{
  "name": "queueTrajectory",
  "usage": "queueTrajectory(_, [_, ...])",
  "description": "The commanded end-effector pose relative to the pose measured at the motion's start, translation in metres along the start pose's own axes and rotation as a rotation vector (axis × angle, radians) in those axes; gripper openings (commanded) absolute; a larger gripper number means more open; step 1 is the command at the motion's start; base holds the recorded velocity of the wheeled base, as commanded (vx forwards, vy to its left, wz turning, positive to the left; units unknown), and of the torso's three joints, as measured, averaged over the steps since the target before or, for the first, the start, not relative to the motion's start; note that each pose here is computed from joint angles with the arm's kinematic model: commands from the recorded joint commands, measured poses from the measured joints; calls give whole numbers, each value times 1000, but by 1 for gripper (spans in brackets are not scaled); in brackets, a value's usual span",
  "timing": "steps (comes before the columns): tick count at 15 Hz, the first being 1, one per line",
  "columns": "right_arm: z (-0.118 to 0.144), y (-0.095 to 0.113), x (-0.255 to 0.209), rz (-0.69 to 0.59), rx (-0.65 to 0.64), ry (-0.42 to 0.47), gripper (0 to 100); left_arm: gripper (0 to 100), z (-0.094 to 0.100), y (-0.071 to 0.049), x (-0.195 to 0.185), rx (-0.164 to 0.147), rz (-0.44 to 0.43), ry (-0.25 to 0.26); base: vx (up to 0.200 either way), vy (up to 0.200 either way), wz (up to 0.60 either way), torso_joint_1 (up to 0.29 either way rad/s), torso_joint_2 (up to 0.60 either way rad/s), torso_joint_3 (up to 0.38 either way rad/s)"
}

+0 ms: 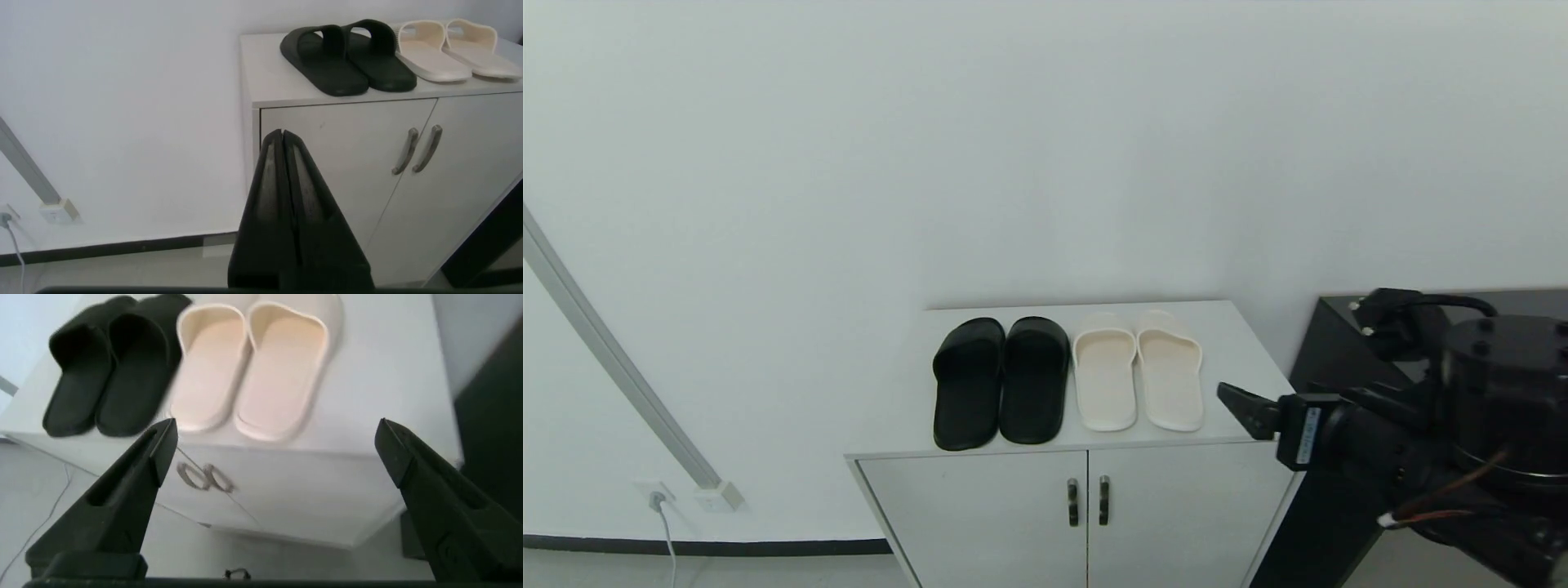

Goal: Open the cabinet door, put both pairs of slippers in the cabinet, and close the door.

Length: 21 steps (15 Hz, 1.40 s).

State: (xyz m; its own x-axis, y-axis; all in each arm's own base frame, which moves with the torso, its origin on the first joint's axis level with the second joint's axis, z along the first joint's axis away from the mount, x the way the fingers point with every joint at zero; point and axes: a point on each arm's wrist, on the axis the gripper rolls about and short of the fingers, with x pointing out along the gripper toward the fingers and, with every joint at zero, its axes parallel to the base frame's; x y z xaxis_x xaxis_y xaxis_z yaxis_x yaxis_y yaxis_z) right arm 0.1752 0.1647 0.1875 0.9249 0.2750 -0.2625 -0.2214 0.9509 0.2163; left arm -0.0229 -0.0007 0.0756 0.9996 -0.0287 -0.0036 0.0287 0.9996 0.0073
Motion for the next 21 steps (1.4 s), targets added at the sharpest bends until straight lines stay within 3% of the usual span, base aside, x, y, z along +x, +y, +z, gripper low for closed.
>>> queueTrajectory(1, [-15, 30, 46, -20, -33, 22, 100, 0, 0, 0, 0, 0, 1, -1, 0, 0, 0, 0, 0, 0])
queueTrajectory(4, [-23, 54, 77, -54, -55, 10, 100, 0, 0, 0, 0, 0, 1, -1, 0, 0, 0, 0, 0, 0])
queueTrajectory(9, [-23, 76, 134, -148, -74, -50, 100, 0, 0, 0, 0, 0, 1, 1, 0, 0, 0, 0, 0, 0])
queueTrajectory(12, [-31, 74, 173, -211, -71, -60, 100, 0, 0, 0, 0, 0, 1, -1, 0, 0, 0, 0, 0, 0])
queueTrajectory(21, [-42, 67, 221, -227, -134, -55, 100, 0, 0, 0, 0, 0, 1, -1, 0, 0, 0, 0, 0, 0])
